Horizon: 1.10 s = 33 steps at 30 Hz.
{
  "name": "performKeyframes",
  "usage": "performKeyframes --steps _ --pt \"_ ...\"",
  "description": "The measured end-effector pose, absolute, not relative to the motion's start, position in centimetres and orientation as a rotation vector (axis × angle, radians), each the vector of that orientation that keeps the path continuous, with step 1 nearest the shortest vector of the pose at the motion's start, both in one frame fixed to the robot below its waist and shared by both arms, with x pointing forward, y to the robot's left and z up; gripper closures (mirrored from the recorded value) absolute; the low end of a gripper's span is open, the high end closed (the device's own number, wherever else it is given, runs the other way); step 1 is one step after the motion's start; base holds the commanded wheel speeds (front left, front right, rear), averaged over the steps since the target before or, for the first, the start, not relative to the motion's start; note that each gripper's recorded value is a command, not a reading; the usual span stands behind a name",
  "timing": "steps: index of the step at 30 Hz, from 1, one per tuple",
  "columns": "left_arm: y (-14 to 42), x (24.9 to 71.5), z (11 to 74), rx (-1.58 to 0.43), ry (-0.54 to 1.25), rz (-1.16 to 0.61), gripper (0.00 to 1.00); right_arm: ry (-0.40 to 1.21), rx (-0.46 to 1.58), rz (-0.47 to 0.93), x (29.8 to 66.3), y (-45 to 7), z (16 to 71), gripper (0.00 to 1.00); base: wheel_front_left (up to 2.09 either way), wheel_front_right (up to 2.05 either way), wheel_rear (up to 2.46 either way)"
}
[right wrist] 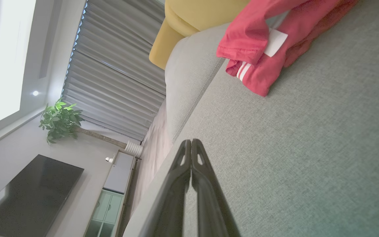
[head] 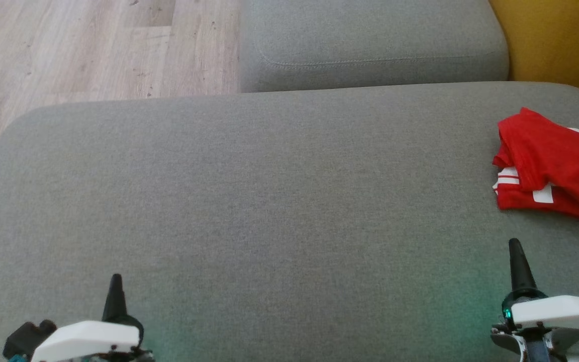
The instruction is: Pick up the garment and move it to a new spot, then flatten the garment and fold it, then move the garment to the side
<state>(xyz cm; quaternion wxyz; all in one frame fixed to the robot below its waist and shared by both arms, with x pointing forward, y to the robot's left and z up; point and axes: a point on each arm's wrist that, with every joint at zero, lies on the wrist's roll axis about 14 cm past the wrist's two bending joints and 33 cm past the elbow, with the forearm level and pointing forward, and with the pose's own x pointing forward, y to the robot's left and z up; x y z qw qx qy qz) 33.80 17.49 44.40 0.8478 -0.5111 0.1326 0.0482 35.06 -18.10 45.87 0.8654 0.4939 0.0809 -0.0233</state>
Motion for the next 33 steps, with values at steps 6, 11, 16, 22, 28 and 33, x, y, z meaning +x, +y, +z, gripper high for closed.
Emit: performKeyframes --steps 6,11,16,22,28,33 --pt "17.8 34.1 44.4 -1.138 0.271 0.108 1.00 0.166 1.105 -0.065 35.1 -18.4 45.8 1.00 0.00 0.00 0.00" --pt "18.0 34.6 45.0 -1.184 0.247 0.104 1.00 0.155 1.152 -0.065 35.5 -18.5 46.1 1.00 0.00 0.00 0.00" --pt "17.8 34.7 44.9 -1.239 0.247 0.100 1.00 0.137 1.210 -0.066 35.9 -18.7 46.5 1.00 0.00 0.00 0.00" --pt "18.0 35.6 45.8 -1.309 0.213 0.086 1.00 0.133 1.292 -0.084 35.9 -19.1 46.3 1.00 0.00 0.00 0.00" --pt "18.0 36.1 46.3 -1.376 0.189 0.076 1.00 0.114 1.363 -0.092 36.2 -19.5 46.6 1.00 0.00 0.00 0.00" --pt "18.4 36.2 46.4 -1.425 0.169 0.078 1.00 0.090 1.422 -0.093 36.7 -19.8 47.1 1.00 0.00 0.00 0.00"
